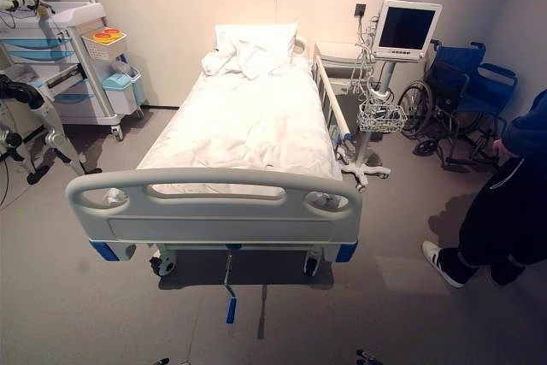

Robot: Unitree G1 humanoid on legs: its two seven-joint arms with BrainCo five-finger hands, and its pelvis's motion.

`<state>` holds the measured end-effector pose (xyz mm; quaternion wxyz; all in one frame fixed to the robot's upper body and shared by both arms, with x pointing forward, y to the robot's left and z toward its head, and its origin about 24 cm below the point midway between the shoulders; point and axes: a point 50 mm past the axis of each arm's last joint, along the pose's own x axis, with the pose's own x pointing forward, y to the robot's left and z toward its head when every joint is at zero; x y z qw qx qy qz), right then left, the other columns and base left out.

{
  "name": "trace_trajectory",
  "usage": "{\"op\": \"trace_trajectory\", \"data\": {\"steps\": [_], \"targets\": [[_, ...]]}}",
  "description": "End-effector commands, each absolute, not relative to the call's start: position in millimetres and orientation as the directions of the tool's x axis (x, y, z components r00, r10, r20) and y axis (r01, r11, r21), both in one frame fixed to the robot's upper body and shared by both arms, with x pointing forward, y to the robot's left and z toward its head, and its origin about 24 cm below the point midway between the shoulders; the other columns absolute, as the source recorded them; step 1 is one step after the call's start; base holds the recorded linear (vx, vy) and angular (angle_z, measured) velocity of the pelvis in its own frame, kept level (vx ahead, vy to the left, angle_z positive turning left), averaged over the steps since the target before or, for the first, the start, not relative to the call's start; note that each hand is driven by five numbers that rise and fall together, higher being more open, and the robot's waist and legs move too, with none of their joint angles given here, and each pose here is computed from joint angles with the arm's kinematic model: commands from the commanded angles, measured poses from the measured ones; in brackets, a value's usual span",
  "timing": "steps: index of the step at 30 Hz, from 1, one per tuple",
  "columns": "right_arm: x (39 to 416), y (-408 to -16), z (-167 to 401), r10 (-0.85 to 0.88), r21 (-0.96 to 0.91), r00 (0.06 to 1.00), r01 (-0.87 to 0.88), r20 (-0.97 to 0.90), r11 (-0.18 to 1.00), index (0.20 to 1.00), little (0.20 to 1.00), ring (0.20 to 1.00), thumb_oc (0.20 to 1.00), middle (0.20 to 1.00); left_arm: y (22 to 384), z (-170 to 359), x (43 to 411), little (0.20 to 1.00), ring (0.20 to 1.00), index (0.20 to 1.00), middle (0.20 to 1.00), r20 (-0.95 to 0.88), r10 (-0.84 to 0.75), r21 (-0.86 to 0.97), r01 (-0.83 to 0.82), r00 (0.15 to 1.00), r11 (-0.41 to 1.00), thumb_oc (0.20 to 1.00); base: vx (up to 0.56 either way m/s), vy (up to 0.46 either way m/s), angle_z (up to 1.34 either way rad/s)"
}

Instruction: Raise the hospital bed

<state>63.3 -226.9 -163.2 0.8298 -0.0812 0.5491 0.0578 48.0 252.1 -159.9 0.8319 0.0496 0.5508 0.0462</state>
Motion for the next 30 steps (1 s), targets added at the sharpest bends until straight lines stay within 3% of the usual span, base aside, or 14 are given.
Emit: {"op": "trace_trajectory", "data": {"steps": [1,13,30], "targets": [[105,-249,-151,-0.035,-0.118,0.463,-0.151,-0.886,0.981,1.000,1.000,1.000,1.000,1.000,246,-154,99,1.000,1.000,1.000,1.000,-0.873,0.118,0.120,-0.026,0.472,0.992,1.000,0.00,0.000,0.00],[113,-246,-147,-0.001,-0.110,0.506,-0.185,-0.862,0.977,1.000,1.000,1.000,1.000,1.000,247,-154,98,1.000,1.000,1.000,1.000,-0.871,0.119,0.119,-0.030,0.477,0.992,1.000,0.00,0.000,0.00],[99,-247,-152,-0.020,-0.128,0.443,-0.214,-0.896,0.969,1.000,1.000,1.000,1.000,1.000,243,-157,93,1.000,1.000,1.000,1.000,-0.885,0.109,0.114,-0.015,0.453,0.993,1.000,0.00,0.000,0.00]]}}
